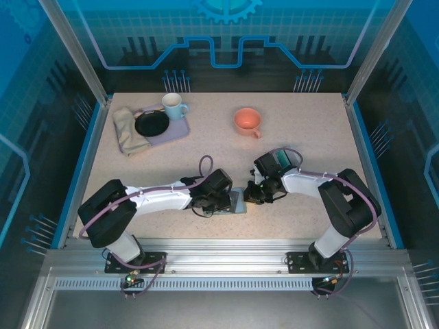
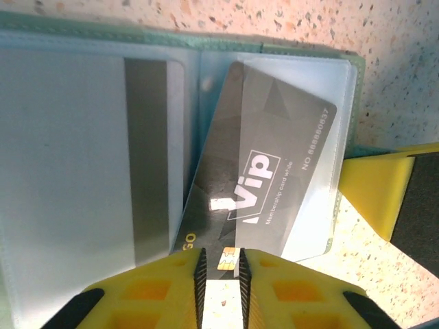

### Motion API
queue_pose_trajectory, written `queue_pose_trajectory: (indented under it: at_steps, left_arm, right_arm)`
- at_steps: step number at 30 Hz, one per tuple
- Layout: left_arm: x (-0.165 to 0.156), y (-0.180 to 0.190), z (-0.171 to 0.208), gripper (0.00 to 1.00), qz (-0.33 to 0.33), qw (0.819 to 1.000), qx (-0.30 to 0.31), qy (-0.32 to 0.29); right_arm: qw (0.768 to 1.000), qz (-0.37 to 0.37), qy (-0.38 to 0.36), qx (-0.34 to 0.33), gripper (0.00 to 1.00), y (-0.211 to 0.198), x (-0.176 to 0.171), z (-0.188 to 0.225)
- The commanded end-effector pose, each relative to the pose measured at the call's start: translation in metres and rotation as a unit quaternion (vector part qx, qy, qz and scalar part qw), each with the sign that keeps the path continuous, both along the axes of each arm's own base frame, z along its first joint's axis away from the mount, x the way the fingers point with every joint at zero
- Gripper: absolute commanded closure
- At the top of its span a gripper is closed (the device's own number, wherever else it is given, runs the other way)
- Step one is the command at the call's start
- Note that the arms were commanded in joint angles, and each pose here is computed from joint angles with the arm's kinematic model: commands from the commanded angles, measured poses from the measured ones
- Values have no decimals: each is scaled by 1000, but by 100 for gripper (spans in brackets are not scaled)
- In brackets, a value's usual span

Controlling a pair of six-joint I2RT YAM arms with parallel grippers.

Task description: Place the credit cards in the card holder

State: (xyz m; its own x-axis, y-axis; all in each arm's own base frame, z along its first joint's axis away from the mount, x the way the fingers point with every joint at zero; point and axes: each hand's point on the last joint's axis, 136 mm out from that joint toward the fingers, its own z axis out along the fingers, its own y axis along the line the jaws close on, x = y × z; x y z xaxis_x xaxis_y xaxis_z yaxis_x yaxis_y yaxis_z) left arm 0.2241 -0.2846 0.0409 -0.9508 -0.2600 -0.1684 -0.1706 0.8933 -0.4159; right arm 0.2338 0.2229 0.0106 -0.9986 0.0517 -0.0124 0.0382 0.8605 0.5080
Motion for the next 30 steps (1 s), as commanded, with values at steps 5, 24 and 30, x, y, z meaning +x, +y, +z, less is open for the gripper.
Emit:
queue_pose_trajectory:
  at_steps: [5,24,30]
  left_arm:
    - [4,5,-1,74,-8,999,40,-5]
    - [-7,-7,-17,76,-32,999,27,31]
    - [-10,-27,-15,77,-41,998,-33,39]
  right_arm:
    - [997,16,56,-49,93,-12,-34,-23]
    - [997,19,58,-49,93,-12,-36,-25]
    - [997,20,60,-50,93,-12,-38,-25]
